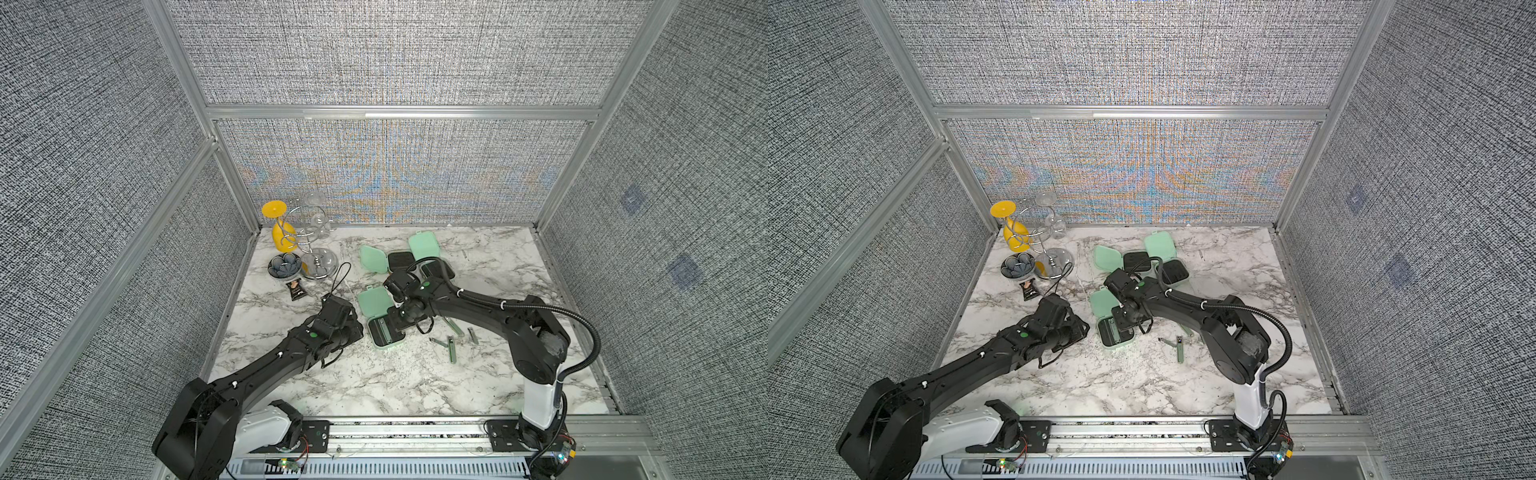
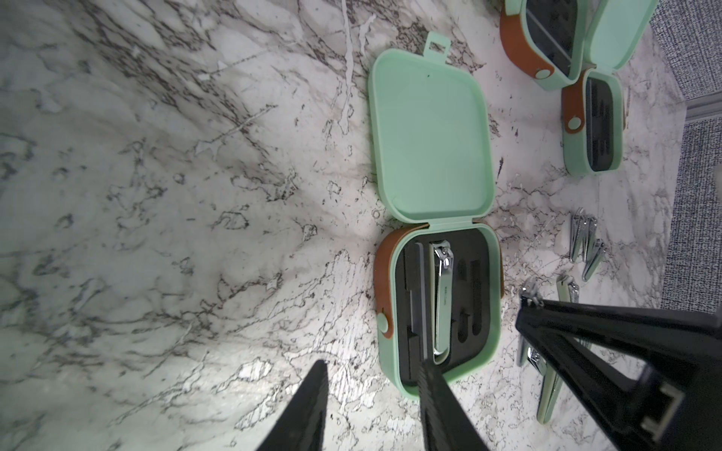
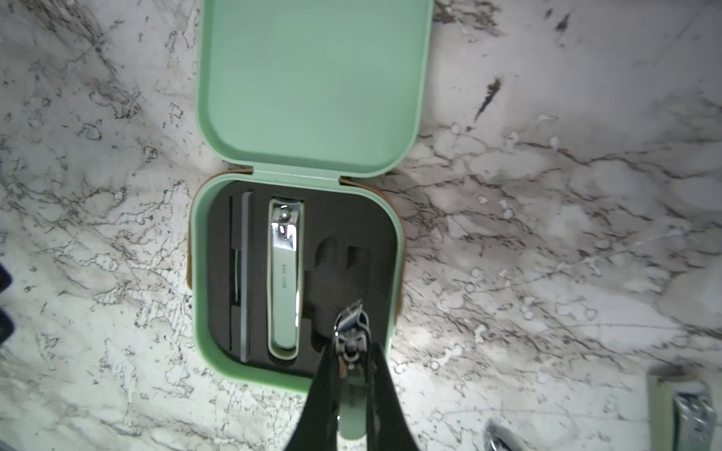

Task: Organize nail clipper sets
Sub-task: Place the nail clipper in the storage box.

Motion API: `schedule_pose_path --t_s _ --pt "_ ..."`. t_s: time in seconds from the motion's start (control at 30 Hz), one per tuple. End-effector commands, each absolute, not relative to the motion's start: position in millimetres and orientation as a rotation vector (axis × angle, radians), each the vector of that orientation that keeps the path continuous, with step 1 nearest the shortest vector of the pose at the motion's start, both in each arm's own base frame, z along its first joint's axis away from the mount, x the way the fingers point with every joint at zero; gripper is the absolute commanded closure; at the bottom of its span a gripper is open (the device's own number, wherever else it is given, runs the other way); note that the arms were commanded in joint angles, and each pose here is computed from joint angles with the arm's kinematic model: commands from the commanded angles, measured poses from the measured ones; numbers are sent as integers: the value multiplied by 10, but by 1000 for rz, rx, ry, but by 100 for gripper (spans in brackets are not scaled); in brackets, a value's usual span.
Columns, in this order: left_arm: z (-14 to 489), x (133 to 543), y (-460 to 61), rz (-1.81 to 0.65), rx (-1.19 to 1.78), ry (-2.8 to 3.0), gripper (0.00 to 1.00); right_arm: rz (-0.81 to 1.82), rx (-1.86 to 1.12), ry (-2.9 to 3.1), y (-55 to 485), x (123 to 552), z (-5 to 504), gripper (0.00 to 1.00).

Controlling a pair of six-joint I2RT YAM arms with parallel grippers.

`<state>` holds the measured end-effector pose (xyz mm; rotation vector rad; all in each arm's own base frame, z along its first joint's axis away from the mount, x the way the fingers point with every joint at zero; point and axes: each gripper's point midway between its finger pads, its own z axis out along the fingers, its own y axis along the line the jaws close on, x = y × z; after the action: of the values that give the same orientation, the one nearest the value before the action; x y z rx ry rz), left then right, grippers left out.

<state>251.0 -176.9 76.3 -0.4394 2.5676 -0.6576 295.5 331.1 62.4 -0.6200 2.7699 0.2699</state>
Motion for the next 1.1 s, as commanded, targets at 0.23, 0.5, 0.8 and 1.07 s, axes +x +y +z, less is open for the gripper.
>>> schedule_pose_path --t_s 0.23,0.5,0.8,1.07 --pt "790 2488 -1700 -639 -449 2548 59 277 -628 2758 3513 2944 484 97" --pt "792 2485 -1688 -635 -452 2544 59 273 -622 2762 3553 2916 421 97" --pt "779 2480 -1685 -635 -454 2545 59 227 -610 2762 3492 2918 366 97" --pt "779 2477 -1681 -634 -455 2545 59 224 -595 2744 3520 2971 367 98"
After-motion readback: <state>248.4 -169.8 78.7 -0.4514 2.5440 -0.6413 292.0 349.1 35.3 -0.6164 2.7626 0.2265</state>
